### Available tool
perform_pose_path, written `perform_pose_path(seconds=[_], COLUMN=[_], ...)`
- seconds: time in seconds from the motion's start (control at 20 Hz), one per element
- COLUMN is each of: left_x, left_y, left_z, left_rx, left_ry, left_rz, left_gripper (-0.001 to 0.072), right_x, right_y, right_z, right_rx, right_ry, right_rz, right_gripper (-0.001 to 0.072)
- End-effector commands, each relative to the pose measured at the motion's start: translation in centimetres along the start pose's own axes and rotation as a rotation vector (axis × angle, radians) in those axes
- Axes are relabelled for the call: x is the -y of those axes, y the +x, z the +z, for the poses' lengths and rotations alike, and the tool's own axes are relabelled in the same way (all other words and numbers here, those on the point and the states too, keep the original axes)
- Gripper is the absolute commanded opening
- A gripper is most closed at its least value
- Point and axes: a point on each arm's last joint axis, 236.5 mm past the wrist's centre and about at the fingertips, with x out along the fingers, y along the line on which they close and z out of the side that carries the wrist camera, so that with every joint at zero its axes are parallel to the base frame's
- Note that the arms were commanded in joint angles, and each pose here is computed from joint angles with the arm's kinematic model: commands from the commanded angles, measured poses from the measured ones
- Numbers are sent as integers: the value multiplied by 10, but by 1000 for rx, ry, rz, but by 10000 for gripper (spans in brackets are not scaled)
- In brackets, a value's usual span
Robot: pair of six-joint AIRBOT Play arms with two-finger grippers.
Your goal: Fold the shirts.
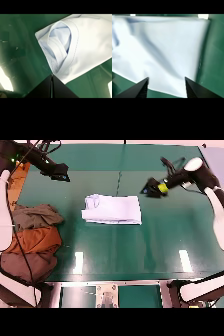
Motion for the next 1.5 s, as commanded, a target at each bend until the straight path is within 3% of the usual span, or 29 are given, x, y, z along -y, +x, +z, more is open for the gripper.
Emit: perform_pose_path(seconds=[0.0, 0.3, 0.35, 0.4, 0.45, 0.5, 0.75, 0.95, 1.25, 1.45], left_x=[0, 0, 0, 0, 0, 0, 1, 0, -1, -1], left_y=[0, 0, 0, 0, 0, 0, 0, 0, 0, 0], left_z=[3, 2, 2, 2, 2, 2, -1, 1, 5, 9], left_rx=[12, 10, 10, 10, 10, 10, -4, 3, 22, 39], left_ry=[1, -4, -4, -4, -4, -4, -3, -2, -2, -3], left_rz=[3, 3, 3, 3, 3, 3, -1, 1, 5, 7], left_gripper=[31, 31, 31, 31, 31, 31, 31, 31, 31, 31], right_x=[61, 11, -8, -24, -39, -53, -89, -9, 209, 319], right_y=[19, 113, 119, 121, 118, 110, -31, -191, -344, -320], right_z=[-19, -46, -45, -42, -34, -23, 63, 85, -12, -125], right_rx=[11, -112, -110, -102, -87, -63, 218, 523, 759, 747], right_ry=[165, 166, 142, 115, 73, 30, -103, 5, 492, 884], right_rz=[50, 314, 360, 385, 398, 411, 400, 132, -273, -274], right_gripper=[524, 512, 407, 194, 45, 15, 13, 13, 13, 14])
